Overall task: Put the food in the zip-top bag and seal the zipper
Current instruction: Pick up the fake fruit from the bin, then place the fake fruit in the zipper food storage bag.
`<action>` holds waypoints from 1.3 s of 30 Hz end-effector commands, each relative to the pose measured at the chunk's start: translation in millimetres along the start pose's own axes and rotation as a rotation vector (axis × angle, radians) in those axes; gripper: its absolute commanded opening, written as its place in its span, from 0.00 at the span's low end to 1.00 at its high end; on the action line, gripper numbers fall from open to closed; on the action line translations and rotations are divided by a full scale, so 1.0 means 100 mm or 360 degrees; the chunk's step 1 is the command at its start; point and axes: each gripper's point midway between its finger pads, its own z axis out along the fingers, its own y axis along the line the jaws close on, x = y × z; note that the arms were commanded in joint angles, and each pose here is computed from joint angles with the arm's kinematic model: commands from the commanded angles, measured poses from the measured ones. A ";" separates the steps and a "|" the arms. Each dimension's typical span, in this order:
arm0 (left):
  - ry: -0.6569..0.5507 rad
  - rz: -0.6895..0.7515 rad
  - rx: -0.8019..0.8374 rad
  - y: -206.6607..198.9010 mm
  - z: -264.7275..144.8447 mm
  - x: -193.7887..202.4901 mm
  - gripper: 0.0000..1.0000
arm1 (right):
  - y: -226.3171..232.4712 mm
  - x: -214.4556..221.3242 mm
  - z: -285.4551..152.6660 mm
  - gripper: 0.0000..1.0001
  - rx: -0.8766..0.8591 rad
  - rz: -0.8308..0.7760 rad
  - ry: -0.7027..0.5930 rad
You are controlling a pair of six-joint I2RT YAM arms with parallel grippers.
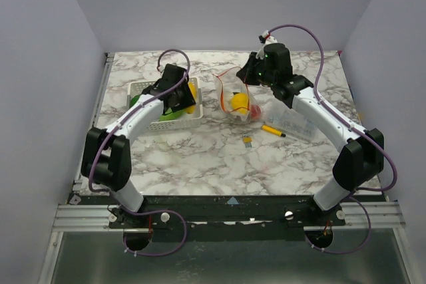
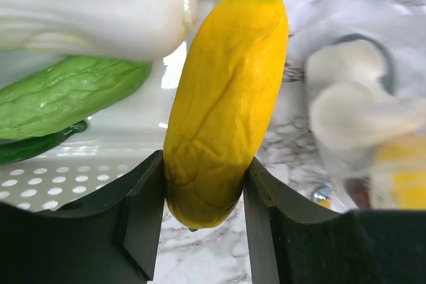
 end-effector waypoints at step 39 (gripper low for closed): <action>0.0894 -0.0765 0.1439 -1.74 -1.33 0.37 0.25 | 0.35 0.04 -0.08 0.01 -0.0344 -0.0107 -0.0054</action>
